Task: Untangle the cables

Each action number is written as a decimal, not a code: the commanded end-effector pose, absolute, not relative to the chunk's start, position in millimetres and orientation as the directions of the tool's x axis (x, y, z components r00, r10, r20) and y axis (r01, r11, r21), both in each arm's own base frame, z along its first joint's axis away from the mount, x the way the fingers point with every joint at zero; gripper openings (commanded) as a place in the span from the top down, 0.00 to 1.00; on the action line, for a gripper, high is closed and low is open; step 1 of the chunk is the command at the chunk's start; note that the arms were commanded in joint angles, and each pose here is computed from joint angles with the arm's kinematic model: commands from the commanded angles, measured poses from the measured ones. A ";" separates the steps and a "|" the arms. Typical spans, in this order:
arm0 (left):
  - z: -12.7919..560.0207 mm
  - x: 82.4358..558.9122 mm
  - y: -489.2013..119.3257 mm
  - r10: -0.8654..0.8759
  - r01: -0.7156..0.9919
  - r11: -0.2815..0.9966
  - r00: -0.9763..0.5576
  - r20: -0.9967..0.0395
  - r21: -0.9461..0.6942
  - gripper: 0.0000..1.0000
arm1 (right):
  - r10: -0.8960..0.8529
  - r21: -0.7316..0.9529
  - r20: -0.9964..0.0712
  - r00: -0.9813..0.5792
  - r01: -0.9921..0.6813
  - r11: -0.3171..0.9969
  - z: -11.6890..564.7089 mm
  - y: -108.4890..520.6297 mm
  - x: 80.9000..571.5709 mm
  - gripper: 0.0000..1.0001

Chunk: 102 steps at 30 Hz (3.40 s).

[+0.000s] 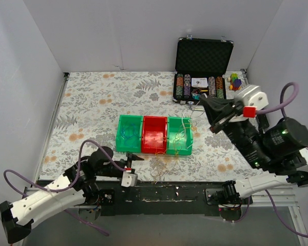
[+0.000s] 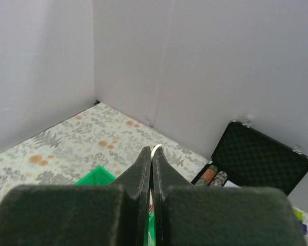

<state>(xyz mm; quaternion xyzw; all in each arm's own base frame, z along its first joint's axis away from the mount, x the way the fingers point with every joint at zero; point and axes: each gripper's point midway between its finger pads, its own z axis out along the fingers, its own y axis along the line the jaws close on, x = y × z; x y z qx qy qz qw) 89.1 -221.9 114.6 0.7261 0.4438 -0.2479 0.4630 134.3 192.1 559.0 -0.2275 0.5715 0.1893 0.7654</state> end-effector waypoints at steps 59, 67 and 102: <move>189.4 83.3 -294.2 0.150 0.927 -0.139 0.367 -0.918 0.348 1.00 | 0.256 0.135 -0.965 0.060 -0.723 0.678 538.9 189.7 112.2 0.99; 166.3 69.6 -282.7 0.194 0.921 -0.213 0.366 -0.910 0.326 1.00 | 0.235 0.136 -0.970 0.071 -0.640 0.756 540.1 165.1 128.0 0.99; 176.3 58.0 -268.7 0.213 0.831 -0.335 0.526 -0.823 0.444 0.02 | 0.253 0.190 -0.966 -0.044 -0.787 0.587 515.2 201.5 95.5 0.99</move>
